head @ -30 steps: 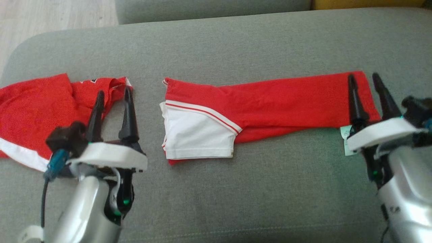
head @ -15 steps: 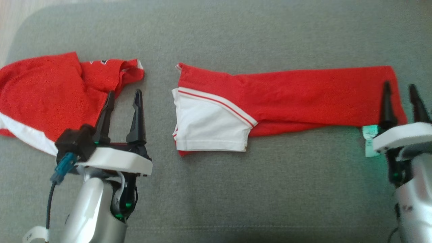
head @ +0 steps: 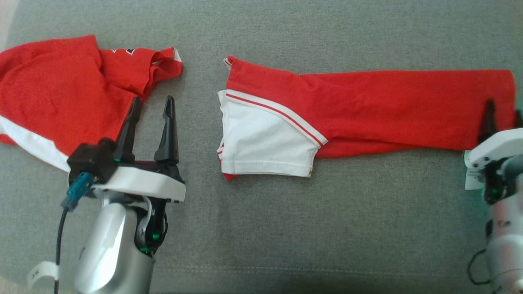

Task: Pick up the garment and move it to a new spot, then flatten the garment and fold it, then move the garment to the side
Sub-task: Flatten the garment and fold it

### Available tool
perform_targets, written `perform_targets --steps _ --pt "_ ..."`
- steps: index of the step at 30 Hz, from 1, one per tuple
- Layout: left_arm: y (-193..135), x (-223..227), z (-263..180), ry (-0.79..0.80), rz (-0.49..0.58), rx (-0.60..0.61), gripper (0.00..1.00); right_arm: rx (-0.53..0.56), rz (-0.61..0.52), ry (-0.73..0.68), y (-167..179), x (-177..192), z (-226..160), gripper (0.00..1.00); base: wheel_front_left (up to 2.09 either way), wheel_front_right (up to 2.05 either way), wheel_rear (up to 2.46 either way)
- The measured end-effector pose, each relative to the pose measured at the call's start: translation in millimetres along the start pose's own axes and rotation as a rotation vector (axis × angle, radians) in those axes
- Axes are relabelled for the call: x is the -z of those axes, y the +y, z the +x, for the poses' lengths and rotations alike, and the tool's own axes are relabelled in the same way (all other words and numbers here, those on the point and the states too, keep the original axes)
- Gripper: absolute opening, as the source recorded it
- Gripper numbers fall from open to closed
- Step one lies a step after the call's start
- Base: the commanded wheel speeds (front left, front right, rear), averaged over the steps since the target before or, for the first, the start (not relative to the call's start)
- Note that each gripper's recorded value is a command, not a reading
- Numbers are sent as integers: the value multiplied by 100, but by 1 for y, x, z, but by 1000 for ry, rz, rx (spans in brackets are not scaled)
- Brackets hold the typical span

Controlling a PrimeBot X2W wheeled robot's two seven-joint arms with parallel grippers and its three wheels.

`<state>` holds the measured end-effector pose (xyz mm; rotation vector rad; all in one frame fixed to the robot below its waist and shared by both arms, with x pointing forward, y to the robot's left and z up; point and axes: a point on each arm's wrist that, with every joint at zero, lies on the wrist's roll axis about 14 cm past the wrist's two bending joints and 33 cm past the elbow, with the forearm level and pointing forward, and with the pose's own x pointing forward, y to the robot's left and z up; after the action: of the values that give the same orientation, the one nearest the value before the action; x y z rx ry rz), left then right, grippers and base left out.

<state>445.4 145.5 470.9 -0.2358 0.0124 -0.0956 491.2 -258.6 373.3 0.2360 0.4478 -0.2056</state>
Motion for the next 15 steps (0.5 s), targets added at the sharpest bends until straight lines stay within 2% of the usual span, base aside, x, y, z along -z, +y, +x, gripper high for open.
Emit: perform_targets --steps 4,15 --pt "-3 1 5 1 -2 9 100 10 14 58 -1 15 -1 100 0 0 0" --pt "-11 10 19 13 -12 35 100 21 24 95 -3 14 8 100 0 0 0"
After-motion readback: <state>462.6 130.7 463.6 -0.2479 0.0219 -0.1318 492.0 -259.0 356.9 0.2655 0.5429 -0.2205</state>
